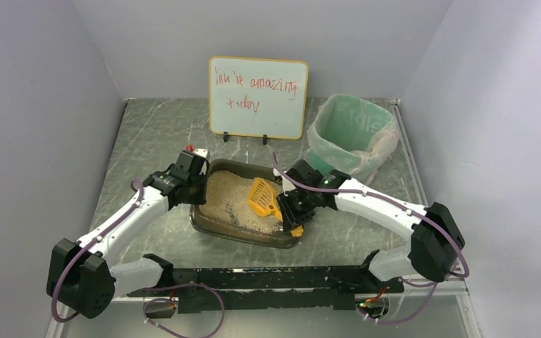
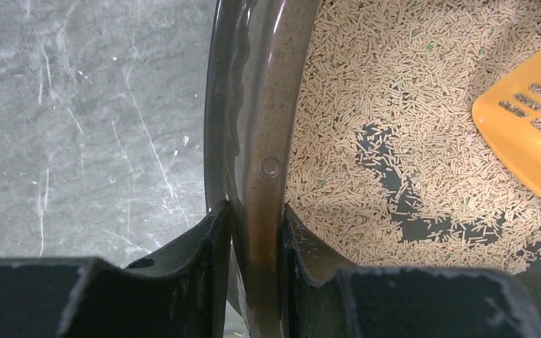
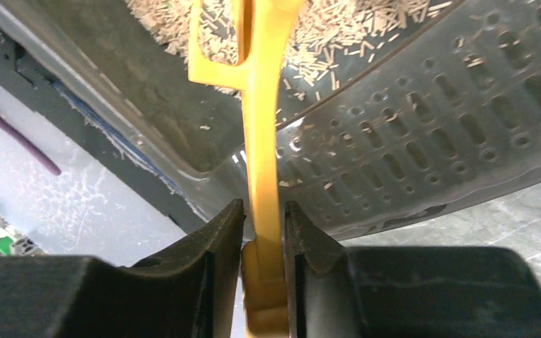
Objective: Clean the litter box
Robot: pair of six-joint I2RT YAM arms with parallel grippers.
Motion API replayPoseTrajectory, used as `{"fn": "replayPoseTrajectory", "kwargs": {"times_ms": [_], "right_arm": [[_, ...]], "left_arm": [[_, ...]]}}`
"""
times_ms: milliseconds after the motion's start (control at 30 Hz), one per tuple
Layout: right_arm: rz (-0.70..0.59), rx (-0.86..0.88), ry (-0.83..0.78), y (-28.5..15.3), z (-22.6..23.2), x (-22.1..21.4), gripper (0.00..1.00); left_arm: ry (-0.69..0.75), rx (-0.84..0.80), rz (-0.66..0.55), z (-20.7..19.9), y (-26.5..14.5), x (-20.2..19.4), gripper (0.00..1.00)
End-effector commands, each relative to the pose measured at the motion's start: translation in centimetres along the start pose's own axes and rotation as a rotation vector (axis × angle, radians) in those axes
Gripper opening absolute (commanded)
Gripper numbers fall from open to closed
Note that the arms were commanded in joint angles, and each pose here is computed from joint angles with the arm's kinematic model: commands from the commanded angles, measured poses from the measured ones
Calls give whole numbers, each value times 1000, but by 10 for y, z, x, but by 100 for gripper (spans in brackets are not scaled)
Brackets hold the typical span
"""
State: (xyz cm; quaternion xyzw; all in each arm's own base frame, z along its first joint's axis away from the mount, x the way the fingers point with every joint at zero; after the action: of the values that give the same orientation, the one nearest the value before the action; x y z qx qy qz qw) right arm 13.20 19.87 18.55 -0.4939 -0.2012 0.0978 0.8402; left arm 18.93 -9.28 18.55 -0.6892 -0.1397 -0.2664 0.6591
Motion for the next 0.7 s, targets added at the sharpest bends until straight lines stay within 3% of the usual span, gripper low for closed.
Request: {"fn": "replayPoseTrajectory", "kwargs": {"times_ms": [0, 233, 467, 667], "right_arm": [[-96, -16, -28, -4, 5, 22, 35], [-146, -39, -42, -7, 11, 41, 47], [-250, -197, -43, -32, 8, 51, 54], [-400, -225, -61, -66, 11, 48, 60]], "left_arm": [[-44, -72, -140, -7, -13, 20, 24], [-45, -58, -121, -7, -9, 20, 33], [-47, -43, -107, -7, -6, 20, 48], [-49, -21, -88, -7, -2, 20, 62]]}}
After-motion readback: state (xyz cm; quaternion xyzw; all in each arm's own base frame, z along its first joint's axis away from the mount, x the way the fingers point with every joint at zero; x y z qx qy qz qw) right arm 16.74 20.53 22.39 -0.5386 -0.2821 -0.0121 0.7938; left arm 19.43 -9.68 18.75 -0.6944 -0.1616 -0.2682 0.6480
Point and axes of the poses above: each gripper's point midway between its finger pads, its own y axis out along the fingers, its own z axis along the line the jaws close on, x = y × z, the point moved 10 cm from there along -y, back along the fingers, and after that the axes turned 5 degrees about y, right-handed, at the moved point
